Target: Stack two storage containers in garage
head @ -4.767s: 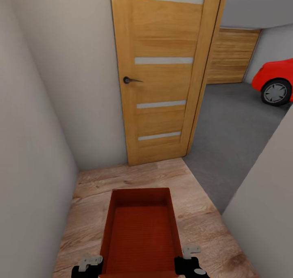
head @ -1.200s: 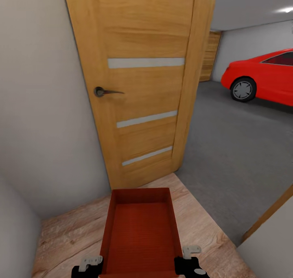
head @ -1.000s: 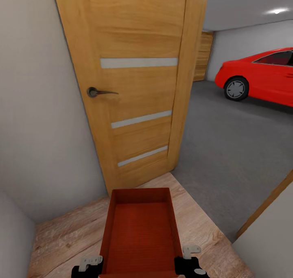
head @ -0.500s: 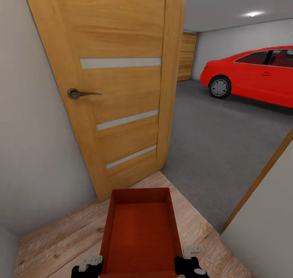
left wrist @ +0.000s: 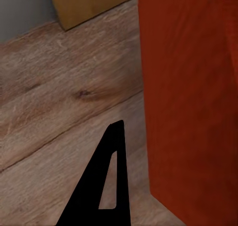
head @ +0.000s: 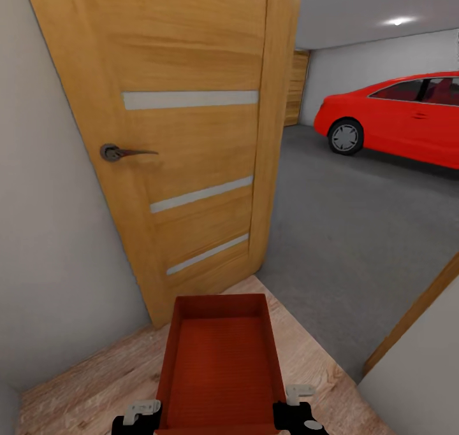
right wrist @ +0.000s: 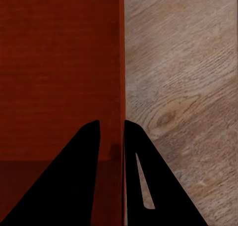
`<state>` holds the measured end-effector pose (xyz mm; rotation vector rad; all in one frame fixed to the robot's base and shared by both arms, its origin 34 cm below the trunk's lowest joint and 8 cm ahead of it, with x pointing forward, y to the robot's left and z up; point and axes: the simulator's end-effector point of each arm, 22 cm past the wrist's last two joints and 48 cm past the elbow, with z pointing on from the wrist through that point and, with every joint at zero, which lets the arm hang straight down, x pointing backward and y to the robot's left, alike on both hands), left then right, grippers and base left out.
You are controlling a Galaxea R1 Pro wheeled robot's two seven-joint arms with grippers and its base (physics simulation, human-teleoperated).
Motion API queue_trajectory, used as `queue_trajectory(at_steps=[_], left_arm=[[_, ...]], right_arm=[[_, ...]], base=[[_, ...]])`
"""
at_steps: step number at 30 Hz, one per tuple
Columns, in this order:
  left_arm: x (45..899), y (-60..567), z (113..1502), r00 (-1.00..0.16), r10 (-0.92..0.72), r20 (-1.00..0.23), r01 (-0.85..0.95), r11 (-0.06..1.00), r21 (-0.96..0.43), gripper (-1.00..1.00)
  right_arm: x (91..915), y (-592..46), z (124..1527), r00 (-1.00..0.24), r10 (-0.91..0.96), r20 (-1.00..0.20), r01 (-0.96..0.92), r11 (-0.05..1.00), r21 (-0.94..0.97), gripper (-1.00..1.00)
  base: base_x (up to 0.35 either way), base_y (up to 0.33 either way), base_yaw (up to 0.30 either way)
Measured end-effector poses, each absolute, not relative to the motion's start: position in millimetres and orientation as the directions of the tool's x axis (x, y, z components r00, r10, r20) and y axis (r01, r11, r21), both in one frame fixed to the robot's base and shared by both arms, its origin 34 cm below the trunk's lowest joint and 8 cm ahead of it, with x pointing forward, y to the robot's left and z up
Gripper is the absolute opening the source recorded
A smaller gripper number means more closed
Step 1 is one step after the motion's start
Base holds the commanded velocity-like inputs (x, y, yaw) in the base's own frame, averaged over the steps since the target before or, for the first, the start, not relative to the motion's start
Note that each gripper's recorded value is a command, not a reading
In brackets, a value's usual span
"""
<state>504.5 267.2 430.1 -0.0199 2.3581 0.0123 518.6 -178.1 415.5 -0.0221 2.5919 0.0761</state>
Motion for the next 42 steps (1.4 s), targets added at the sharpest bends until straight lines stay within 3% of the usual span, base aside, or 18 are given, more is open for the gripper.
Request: queue_trajectory(at_steps=[31, 42], left_arm=[[504.5, 266.8, 430.1, -0.709, -0.010, -0.706, -0.017, 1.000, 0.003, -1.00], [504.6, 267.0, 430.4, -0.708, -0.010, -0.706, -0.017, 1.000, 0.003, -1.00]], right_arm=[[518.6, -177.6, 415.4, -0.853, 0.000, -0.521, -0.031, 0.998, 0.050, -1.00], [518.5, -177.5, 415.7, -0.853, 0.000, -0.522, -0.031, 0.998, 0.051, -1.00]], base=[[0.004, 0.002, -0.133], [0.093, 0.000, -0.029]])
